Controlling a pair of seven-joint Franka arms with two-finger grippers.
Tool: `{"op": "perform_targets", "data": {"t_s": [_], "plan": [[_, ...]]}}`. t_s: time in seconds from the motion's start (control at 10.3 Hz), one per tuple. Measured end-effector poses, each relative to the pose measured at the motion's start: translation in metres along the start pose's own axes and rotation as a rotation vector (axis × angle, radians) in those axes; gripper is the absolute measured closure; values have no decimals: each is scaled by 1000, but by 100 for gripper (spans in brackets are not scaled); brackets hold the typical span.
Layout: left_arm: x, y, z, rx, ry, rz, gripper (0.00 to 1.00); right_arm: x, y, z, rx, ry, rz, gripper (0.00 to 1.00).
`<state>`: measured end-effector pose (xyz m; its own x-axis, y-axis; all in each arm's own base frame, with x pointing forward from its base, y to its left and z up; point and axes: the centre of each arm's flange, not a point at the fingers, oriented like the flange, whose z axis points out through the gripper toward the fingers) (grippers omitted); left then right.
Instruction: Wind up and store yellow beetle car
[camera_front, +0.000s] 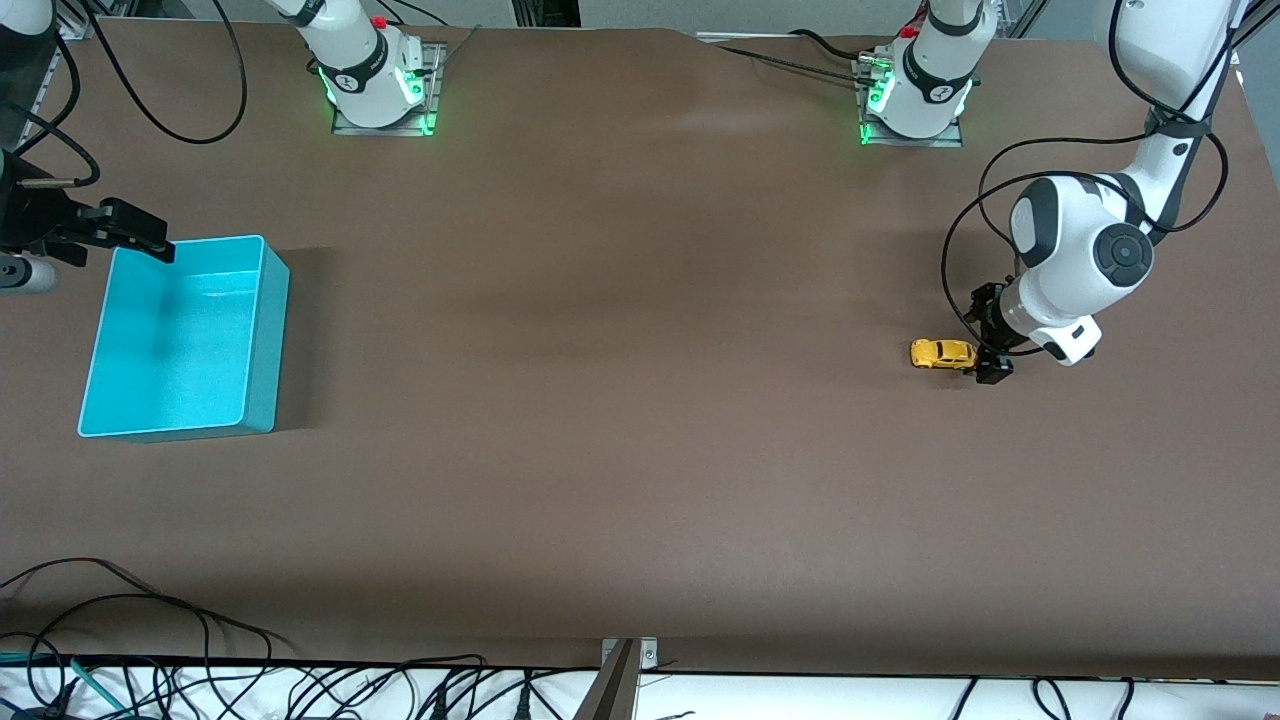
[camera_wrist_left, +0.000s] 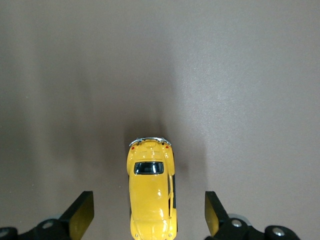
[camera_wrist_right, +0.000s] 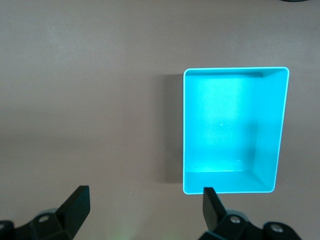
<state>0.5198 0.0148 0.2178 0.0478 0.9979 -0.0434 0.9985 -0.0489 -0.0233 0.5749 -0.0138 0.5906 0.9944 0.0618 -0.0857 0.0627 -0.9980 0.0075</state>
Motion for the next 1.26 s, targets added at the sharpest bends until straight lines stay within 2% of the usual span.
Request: {"op": "perform_targets", "data": {"t_s": [0.58, 0.78, 0.87, 1.07, 1.16, 1.26], "plan": [[-8, -4, 26, -2, 1, -10, 3, 0, 0, 0, 0, 0, 0, 0], [-10, -5, 34, 2, 1, -7, 7, 0, 0, 0, 0, -1, 0, 0], [-10, -5, 35, 2, 1, -6, 16, 0, 0, 0, 0, -1, 0, 0], [-11, -4, 34, 1, 1, -4, 46, 0, 0, 1, 0, -3, 0, 0], [-14, -4, 34, -1, 2, 0, 55, 0, 0, 1, 0, -5, 0, 0], [-19, -4, 34, 0, 2, 11, 55, -1, 0, 1, 1, -8, 0, 0]]}}
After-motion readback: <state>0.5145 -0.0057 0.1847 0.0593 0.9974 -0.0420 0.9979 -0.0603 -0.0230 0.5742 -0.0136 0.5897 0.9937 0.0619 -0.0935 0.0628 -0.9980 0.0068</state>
